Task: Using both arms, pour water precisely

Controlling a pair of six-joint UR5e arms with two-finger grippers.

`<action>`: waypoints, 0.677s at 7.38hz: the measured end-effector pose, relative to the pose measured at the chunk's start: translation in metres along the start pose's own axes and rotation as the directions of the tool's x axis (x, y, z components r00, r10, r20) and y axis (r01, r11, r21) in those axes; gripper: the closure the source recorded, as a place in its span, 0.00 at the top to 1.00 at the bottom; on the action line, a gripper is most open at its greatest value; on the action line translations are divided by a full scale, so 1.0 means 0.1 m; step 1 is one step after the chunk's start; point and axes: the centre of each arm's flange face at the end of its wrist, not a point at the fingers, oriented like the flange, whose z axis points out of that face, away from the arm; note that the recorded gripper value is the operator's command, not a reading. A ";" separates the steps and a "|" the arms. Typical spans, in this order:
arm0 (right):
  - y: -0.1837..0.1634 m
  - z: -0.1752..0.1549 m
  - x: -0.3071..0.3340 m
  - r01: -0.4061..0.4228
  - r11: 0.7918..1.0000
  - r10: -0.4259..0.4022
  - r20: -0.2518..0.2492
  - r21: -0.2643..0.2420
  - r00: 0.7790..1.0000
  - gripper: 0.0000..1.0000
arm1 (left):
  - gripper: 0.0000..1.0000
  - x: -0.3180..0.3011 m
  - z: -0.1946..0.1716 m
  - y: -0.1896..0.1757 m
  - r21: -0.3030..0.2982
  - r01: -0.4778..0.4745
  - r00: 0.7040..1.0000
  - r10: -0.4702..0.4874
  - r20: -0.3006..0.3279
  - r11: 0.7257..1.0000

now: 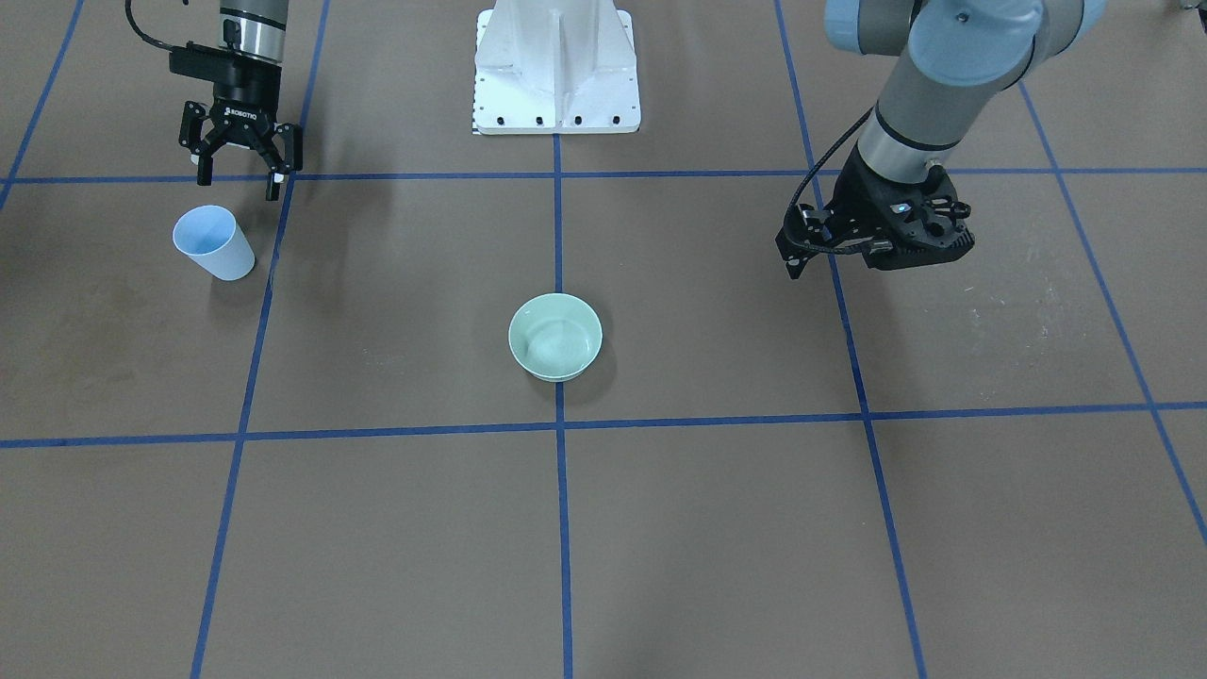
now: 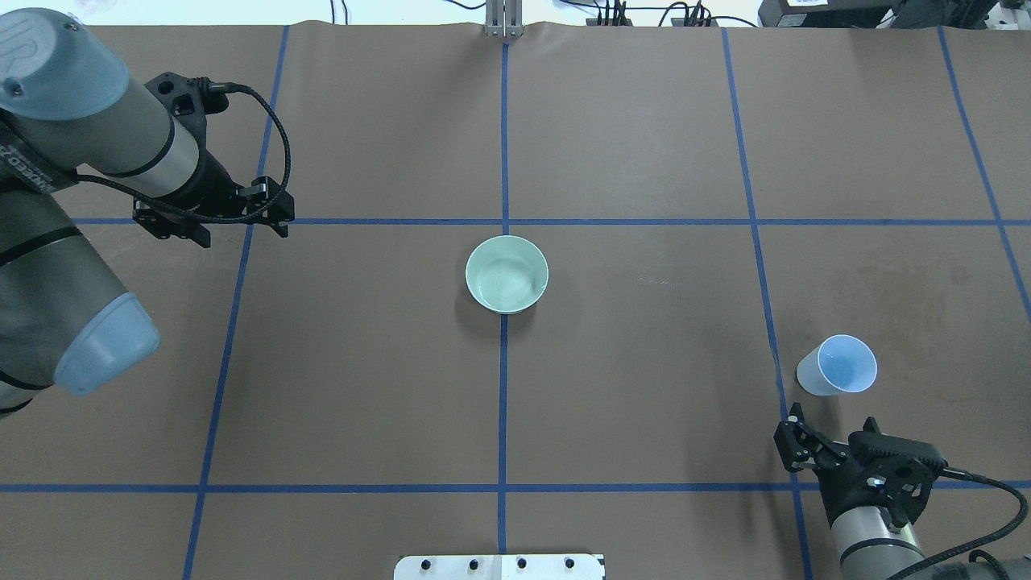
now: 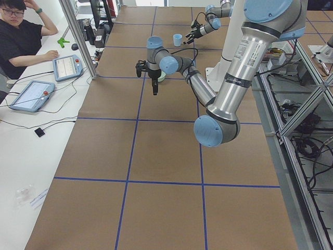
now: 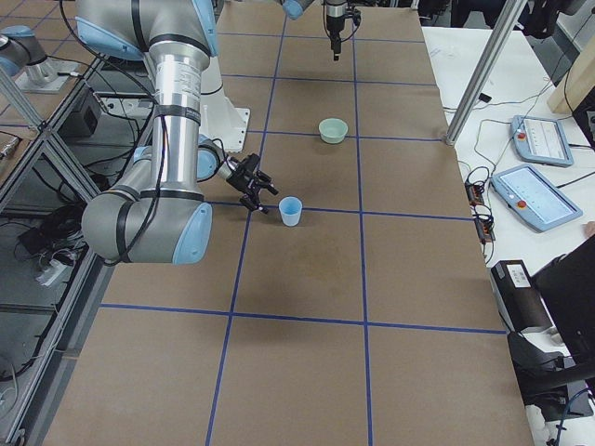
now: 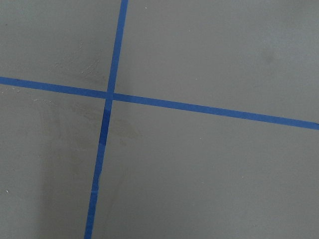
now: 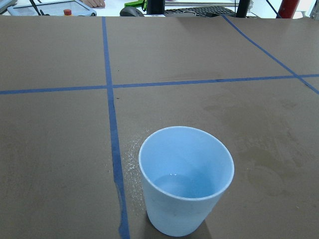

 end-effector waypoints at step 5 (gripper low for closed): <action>0.00 0.45 0.14 0.012 0.997 -0.007 -0.076 0.072 0.997 0.99 | 1.00 0.01 0.05 -0.02 -0.005 0.003 1.000 -0.002 0.007 1.000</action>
